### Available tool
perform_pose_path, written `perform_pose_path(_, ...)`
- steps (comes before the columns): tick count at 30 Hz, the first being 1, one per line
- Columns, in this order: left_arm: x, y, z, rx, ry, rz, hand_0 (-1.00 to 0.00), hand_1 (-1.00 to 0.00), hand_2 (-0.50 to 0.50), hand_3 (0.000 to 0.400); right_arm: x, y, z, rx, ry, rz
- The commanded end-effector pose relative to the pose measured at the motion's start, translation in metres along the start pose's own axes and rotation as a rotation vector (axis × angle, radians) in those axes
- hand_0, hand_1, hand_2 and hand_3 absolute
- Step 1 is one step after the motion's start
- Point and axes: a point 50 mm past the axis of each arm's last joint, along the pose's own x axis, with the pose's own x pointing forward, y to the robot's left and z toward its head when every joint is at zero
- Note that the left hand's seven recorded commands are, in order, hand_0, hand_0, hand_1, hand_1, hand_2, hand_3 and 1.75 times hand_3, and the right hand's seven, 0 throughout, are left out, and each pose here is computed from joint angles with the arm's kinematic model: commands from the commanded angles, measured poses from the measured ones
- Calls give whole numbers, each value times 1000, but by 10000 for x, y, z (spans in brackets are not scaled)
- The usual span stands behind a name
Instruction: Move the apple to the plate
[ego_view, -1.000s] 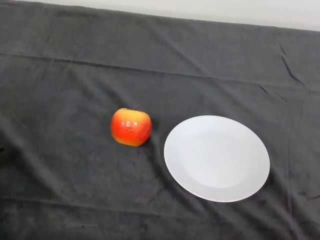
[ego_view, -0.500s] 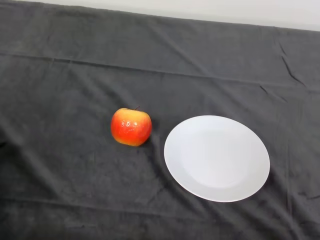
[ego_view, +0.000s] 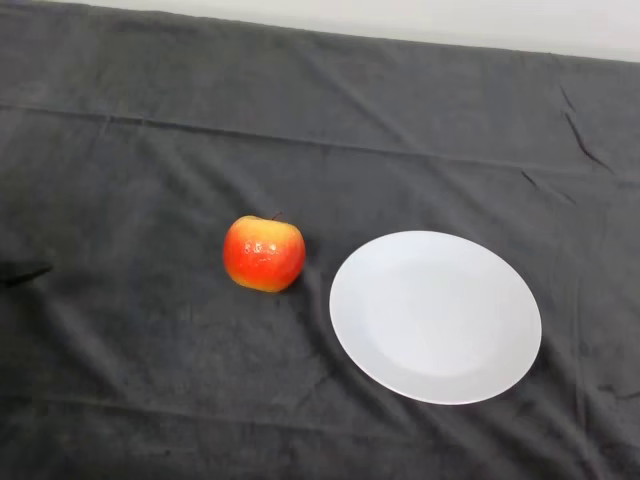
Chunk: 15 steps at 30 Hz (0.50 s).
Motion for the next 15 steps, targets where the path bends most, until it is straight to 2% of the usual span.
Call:
perform_pose_path(1,63,-143,149,-22,-60,-24,0,0,0,0,-603,-223,-460,-79,245,-9)
perform_pose_path(15,95,-591,492,-43,-157,-137,0,0,0,0,-602,-223,-461,-79,245,-8)
